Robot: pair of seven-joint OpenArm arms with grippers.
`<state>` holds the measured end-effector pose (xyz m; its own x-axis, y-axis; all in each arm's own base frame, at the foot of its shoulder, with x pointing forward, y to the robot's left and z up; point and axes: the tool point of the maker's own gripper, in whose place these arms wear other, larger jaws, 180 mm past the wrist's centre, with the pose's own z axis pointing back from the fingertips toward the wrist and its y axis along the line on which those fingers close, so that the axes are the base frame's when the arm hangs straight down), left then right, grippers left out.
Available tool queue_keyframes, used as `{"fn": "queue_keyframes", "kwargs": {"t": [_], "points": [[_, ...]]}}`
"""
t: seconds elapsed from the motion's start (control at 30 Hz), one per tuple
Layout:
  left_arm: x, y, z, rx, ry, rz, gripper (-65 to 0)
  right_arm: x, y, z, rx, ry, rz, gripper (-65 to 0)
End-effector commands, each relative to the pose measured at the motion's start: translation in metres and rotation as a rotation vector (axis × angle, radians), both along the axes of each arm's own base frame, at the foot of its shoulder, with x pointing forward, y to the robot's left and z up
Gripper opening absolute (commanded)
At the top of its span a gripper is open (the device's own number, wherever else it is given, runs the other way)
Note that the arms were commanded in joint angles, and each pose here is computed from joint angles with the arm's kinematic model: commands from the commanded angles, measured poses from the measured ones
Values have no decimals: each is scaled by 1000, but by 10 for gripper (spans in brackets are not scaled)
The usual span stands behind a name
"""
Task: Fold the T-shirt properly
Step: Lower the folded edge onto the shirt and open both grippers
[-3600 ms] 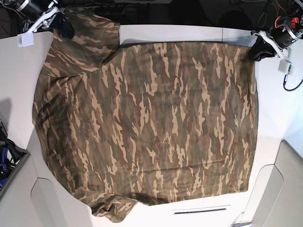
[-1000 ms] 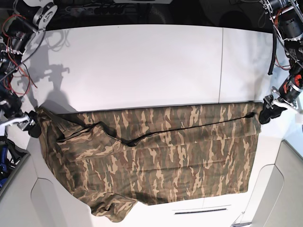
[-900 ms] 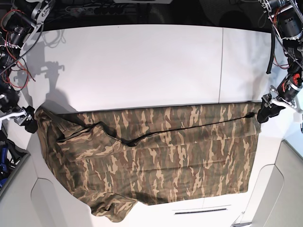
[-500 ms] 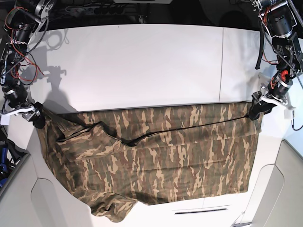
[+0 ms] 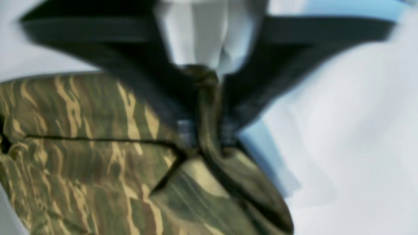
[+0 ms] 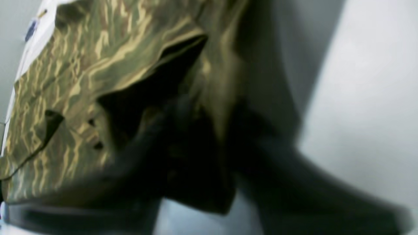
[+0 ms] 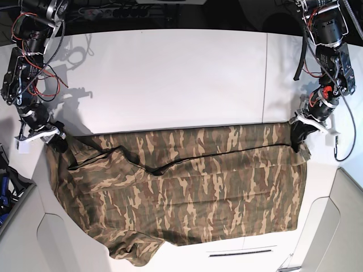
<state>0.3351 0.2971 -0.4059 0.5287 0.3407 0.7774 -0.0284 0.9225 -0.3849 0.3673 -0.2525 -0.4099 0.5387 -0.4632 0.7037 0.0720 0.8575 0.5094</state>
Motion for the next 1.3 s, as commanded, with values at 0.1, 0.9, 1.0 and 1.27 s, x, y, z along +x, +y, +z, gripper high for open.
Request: {"fn": "queue_keyframes", "kwargs": {"t": [0.1, 0.9, 1.0, 1.27], "points": [[17, 10, 26, 24, -68, -10, -650, 21, -7, 30, -13, -76, 4, -650], [-55, 5, 37, -79, 96, -152, -650, -88, -15, 43, -99, 18, 105, -650], [-76, -2, 36, -48, 121, -186, -650, -108, -16, 43, -114, 37, 108, -650], [-116, -11, 42, 15, 157, -238, -650, -148, -24, 51, -98, 76, 97, -650]]}}
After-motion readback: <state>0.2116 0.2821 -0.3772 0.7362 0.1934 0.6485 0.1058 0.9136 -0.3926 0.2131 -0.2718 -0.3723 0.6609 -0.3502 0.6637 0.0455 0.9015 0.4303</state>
